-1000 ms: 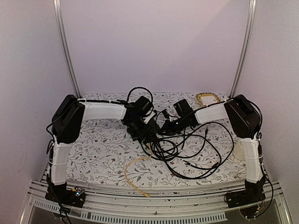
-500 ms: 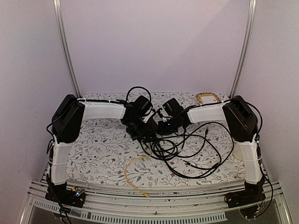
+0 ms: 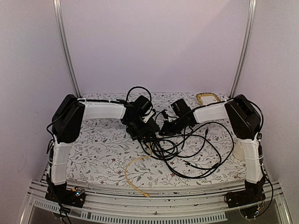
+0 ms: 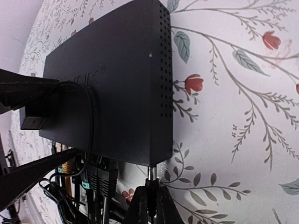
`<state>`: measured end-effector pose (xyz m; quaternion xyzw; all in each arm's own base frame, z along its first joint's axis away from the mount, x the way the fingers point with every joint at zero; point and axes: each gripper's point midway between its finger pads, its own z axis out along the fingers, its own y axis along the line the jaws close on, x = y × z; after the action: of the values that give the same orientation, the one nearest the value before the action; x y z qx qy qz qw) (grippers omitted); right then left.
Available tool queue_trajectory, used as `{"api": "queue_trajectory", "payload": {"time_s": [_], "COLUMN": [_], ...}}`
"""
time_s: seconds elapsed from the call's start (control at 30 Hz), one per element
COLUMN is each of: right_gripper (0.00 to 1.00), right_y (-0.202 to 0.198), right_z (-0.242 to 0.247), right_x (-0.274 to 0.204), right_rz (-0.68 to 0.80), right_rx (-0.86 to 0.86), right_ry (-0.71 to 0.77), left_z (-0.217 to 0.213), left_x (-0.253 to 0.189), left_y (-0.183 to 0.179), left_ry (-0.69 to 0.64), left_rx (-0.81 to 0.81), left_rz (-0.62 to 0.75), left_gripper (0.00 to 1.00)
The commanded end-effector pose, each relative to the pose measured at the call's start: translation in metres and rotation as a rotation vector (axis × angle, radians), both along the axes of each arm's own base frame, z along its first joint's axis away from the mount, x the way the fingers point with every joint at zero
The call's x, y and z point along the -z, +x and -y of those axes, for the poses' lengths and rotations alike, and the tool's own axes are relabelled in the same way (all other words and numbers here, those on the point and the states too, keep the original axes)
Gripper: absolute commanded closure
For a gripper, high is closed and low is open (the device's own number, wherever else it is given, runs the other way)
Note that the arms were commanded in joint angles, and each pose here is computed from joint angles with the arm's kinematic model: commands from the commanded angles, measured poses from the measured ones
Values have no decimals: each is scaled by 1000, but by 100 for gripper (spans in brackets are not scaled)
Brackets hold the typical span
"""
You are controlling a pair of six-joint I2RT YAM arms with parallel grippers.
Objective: Pull the plug from the switch port
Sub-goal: Pull the connector from the switch port, then pick up the connector from the center of the board.
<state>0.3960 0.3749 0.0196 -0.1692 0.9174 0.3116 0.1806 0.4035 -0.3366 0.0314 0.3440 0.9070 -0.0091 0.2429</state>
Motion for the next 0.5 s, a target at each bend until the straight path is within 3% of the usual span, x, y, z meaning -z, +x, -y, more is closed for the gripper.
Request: {"api": "queue_trajectory", "payload": {"time_s": [0.0, 0.1, 0.23, 0.47], "right_gripper": [98, 98, 98, 98], "right_y": [-17, -19, -15, -4], "right_z": [-3, -4, 2, 14], "right_x": [-17, -20, -16, -33], "right_rz": [-139, -168, -149, -54], "right_rx": [-64, -64, -38, 4], "right_ry": [199, 235, 174, 116], "left_z": [-16, -16, -14, -11], "left_x": [37, 37, 37, 18], "left_y": [-6, -5, -4, -1], "left_ry": [57, 57, 50, 6], "left_rx": [-17, -20, -18, -26], "left_rz": [-82, -85, -88, -76], "left_gripper": [39, 39, 39, 31]}}
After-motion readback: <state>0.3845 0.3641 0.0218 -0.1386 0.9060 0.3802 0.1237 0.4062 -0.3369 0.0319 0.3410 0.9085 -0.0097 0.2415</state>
